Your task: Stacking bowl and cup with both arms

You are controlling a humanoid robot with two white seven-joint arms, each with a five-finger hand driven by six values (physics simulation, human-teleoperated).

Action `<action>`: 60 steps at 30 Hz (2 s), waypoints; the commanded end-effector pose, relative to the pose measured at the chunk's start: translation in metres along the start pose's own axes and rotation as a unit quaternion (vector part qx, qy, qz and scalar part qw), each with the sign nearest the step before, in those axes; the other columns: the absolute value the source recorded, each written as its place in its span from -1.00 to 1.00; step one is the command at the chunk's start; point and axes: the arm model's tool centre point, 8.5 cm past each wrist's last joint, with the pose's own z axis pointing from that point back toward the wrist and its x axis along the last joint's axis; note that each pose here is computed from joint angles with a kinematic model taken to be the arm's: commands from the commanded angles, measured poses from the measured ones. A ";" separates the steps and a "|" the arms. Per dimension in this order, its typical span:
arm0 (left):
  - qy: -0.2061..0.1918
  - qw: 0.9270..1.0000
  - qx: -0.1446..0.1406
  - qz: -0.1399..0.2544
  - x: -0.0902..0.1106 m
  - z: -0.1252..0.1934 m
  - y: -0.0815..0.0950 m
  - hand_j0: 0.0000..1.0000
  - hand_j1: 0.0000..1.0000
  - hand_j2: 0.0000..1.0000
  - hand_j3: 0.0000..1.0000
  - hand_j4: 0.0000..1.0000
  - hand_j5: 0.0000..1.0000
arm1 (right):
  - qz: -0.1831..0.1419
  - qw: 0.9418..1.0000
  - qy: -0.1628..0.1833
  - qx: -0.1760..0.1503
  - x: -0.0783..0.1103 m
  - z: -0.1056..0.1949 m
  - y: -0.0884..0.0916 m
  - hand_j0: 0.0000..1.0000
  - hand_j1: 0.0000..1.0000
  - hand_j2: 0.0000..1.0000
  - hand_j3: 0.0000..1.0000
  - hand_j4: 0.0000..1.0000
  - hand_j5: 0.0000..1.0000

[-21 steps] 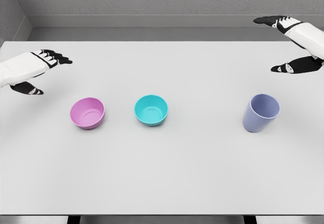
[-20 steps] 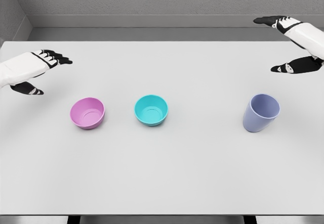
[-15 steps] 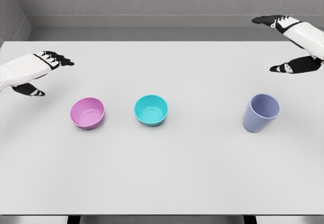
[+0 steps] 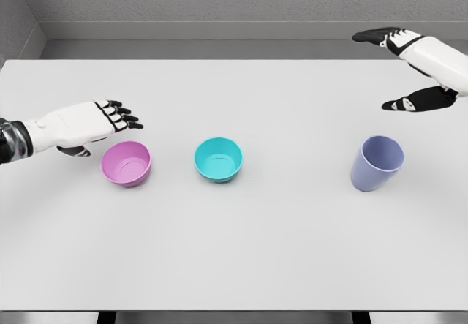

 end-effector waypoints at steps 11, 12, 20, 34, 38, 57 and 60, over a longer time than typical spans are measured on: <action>-0.018 1.000 -0.013 -0.015 0.011 -0.007 0.008 1.00 1.00 1.00 1.00 1.00 1.00 | -0.002 1.000 0.000 0.001 0.001 0.001 0.001 1.00 1.00 1.00 1.00 1.00 1.00; -0.019 1.000 -0.011 -0.015 0.012 -0.008 0.009 1.00 1.00 1.00 1.00 1.00 1.00 | -0.003 1.000 -0.002 0.002 0.002 0.001 0.001 1.00 1.00 1.00 1.00 1.00 1.00; -0.035 0.999 -0.009 -0.032 0.025 -0.008 0.015 1.00 1.00 1.00 1.00 1.00 1.00 | -0.002 1.000 -0.002 0.002 0.003 0.001 0.001 1.00 1.00 1.00 1.00 1.00 1.00; -0.031 0.998 -0.041 -0.047 0.025 -0.007 0.006 1.00 1.00 1.00 1.00 1.00 1.00 | -0.004 1.000 -0.003 0.000 0.002 0.000 0.002 1.00 1.00 1.00 1.00 1.00 1.00; -0.038 0.997 -0.033 -0.051 0.031 -0.009 0.012 1.00 1.00 1.00 1.00 1.00 1.00 | -0.003 1.000 -0.002 0.002 0.002 0.000 0.002 1.00 1.00 1.00 1.00 1.00 1.00; -0.050 0.997 -0.032 -0.051 0.039 -0.009 0.010 1.00 1.00 1.00 1.00 1.00 1.00 | -0.006 1.000 -0.002 0.001 0.002 0.000 0.003 1.00 1.00 1.00 1.00 1.00 1.00; -0.052 0.997 -0.030 -0.052 0.042 -0.010 0.010 1.00 1.00 1.00 1.00 1.00 1.00 | -0.005 1.000 -0.002 0.000 0.002 -0.001 0.002 1.00 1.00 1.00 1.00 1.00 1.00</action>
